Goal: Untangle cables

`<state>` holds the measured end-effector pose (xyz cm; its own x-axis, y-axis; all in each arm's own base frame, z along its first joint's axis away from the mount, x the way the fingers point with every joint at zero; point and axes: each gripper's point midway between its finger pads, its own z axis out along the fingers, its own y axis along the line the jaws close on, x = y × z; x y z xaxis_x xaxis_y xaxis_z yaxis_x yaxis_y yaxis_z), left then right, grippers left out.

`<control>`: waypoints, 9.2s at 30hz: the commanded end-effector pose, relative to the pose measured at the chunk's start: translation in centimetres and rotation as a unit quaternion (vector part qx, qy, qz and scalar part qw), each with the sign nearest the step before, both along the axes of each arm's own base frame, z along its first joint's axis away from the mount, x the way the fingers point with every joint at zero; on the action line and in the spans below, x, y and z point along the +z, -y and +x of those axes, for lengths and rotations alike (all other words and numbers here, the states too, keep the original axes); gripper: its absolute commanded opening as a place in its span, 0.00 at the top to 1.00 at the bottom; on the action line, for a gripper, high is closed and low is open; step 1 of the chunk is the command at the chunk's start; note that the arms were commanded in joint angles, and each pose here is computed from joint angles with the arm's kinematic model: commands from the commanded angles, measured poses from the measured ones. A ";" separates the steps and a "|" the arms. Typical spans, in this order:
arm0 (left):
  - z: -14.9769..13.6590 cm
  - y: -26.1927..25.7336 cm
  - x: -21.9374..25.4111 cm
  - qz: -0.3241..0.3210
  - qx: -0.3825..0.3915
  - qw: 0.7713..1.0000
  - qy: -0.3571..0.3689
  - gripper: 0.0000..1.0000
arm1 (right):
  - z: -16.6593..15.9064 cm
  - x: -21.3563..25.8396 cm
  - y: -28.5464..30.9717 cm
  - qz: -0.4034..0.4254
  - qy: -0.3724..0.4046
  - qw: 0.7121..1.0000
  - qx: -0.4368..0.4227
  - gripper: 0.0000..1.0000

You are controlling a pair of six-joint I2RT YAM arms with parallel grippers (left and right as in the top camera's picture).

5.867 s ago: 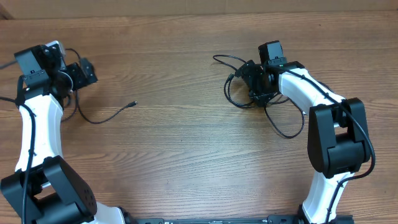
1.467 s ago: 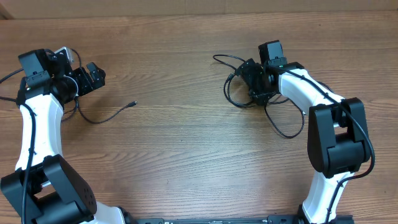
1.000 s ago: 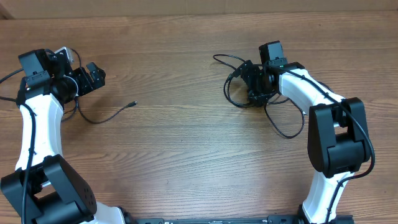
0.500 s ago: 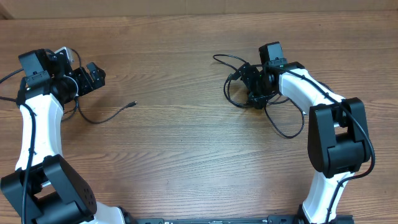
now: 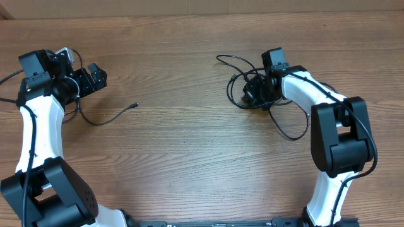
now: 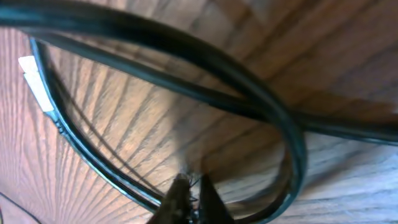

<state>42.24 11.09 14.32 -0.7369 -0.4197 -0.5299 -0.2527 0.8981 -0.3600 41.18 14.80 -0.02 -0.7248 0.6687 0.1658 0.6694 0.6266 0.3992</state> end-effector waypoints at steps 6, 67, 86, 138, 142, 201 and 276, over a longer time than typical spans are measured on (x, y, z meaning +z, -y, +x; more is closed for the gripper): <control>0.1 0.3 -0.2 -0.010 0.001 1.000 -0.002 0.00 | -2.0 -1.1 0.7 -0.027 -0.026 0.999 0.024 0.96; 0.1 0.3 -0.2 -0.010 0.001 1.000 -0.002 0.00 | -4.2 2.9 9.3 -0.240 0.040 0.964 -0.109 0.45; 0.1 0.3 -0.2 -0.010 0.001 1.000 -0.002 0.00 | -3.9 3.0 9.3 -0.239 0.045 0.964 -0.110 0.55; 0.1 0.3 -0.2 -0.010 0.001 1.000 -0.002 0.00 | -4.1 2.7 9.0 -0.219 0.043 0.971 -0.083 0.96; 0.1 0.3 -0.2 -0.010 0.001 1.000 -0.002 0.00 | -3.8 2.8 8.1 -0.206 0.054 0.976 -0.041 0.96; 0.1 0.3 -0.2 -0.010 0.001 1.000 -0.002 0.00 | -5.7 14.1 4.5 -0.141 0.190 0.970 0.063 0.96; 0.1 0.3 -0.2 -0.010 0.001 1.000 -0.002 0.01 | -5.3 9.5 4.8 -0.068 0.130 0.984 0.101 0.96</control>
<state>42.19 11.06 14.28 -0.7384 -0.4204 -0.5273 -0.2535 0.8976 -0.3606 35.58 12.89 10.74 -0.8870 0.4542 -0.0831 0.3445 0.7708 0.5359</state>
